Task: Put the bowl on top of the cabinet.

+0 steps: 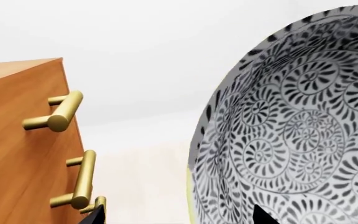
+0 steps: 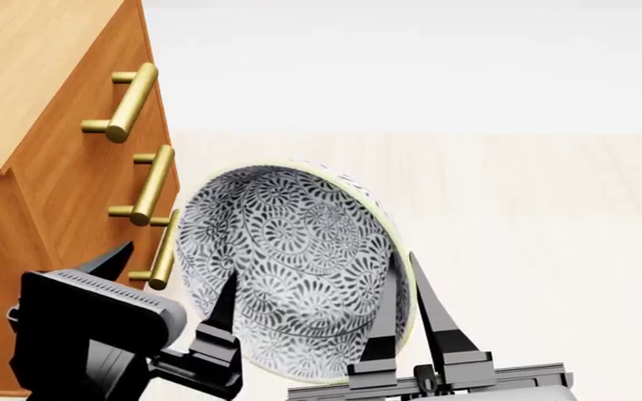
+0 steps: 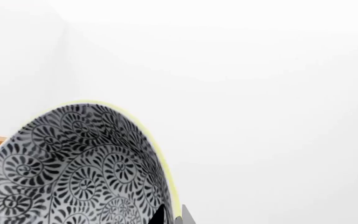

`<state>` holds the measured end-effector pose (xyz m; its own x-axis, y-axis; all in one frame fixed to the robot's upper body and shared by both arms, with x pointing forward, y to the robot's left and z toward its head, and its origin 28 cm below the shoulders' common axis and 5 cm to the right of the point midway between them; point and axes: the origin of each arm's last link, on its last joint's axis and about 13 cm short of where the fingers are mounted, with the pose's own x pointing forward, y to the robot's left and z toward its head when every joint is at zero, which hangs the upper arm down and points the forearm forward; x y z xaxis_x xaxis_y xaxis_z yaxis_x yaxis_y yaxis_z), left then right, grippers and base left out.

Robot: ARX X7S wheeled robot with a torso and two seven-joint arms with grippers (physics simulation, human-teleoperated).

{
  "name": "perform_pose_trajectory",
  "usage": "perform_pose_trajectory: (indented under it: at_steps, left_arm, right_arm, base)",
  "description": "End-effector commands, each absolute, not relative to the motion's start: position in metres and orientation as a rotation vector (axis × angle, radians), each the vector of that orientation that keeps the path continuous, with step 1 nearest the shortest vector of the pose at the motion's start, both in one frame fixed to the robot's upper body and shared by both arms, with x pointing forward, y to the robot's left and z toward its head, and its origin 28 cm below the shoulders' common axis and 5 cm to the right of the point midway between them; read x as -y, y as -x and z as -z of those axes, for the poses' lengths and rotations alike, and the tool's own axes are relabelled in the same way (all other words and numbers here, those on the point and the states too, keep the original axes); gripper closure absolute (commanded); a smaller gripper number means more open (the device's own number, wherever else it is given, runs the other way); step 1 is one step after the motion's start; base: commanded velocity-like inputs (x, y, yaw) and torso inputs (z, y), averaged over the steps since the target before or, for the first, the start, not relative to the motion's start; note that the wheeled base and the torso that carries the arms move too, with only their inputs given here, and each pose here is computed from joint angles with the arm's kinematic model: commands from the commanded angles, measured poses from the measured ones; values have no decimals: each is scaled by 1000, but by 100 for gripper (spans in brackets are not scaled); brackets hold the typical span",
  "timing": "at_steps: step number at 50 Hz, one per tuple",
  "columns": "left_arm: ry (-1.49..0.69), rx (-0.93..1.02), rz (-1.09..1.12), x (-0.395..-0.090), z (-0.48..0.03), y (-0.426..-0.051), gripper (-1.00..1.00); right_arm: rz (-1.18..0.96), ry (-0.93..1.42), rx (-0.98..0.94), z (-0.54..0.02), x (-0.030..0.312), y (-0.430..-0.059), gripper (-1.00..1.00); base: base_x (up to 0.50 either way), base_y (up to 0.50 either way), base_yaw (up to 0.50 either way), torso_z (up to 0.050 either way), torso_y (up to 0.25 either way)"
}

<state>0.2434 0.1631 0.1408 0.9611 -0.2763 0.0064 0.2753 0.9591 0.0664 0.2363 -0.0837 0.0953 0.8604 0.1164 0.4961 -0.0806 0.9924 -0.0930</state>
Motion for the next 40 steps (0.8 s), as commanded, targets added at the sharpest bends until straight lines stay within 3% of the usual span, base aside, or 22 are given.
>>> perform_pose_trajectory:
  at_steps: [1,21,22,40]
  left_arm:
    - [-36,8,297,-164,-143,-254,-100]
    - [-18,6,321,-165,-138,-257,-100]
    - [-19,7,319,-165,-138,-257,100]
    - [-3,3,315,-167,-135,-257,100]
  right_arm:
    - [-110,90,579,-100,82,-235,100]
    - [-107,88,577,-99,82,-234,100]
    - [-106,89,577,-99,82,-235,100]
    - [-101,89,570,-97,82,-236,100]
  base:
    - [0,0,0,0,0]
    - [0,0,0,0,1]
    - [0,0,0,0,0]
    - [0,0,0,0,1]
